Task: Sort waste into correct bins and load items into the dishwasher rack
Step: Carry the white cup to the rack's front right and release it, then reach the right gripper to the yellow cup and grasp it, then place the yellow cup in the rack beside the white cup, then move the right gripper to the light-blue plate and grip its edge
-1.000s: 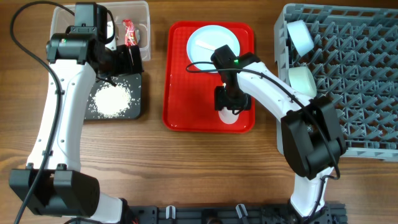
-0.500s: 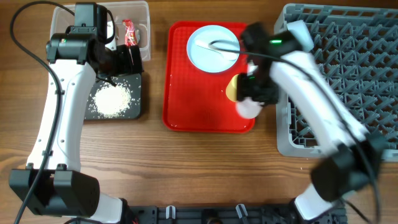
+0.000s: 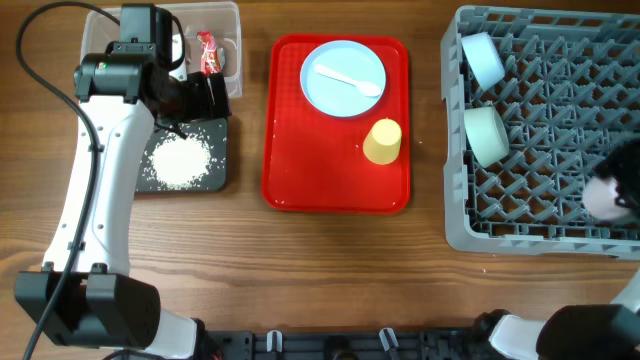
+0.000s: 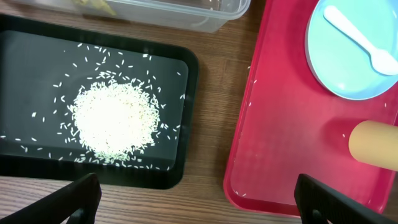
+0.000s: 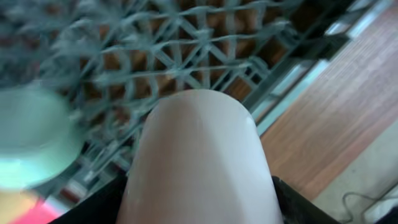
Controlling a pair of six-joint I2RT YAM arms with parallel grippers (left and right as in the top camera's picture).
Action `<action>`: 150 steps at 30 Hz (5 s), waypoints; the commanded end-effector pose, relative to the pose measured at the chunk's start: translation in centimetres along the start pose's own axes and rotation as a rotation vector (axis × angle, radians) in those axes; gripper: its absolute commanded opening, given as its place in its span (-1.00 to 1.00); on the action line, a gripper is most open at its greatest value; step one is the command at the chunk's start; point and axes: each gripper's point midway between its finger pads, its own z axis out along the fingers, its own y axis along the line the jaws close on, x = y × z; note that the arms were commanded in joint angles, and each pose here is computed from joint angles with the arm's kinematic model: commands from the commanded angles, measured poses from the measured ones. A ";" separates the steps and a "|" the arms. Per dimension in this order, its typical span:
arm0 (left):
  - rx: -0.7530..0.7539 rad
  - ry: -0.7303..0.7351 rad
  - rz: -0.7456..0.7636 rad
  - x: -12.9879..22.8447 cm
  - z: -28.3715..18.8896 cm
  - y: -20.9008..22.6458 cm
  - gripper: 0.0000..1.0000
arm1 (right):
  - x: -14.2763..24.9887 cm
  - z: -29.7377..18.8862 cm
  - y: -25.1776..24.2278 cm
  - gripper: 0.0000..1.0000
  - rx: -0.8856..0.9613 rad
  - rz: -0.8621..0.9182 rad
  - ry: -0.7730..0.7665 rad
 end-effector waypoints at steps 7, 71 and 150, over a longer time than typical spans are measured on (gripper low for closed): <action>-0.001 0.017 -0.014 0.2 0.5 0.1 1.00 | 0.5 5.8 -1.3 -0.04 -0.010 0.091 0.022; -0.001 0.017 -0.014 0.2 0.5 0.1 1.00 | 20.4 14.6 31.8 0.44 -0.055 -0.917 0.175; -0.001 0.017 -0.014 0.2 0.5 0.1 1.00 | 4.3 -8.1 20.3 0.99 -0.415 -0.452 -0.174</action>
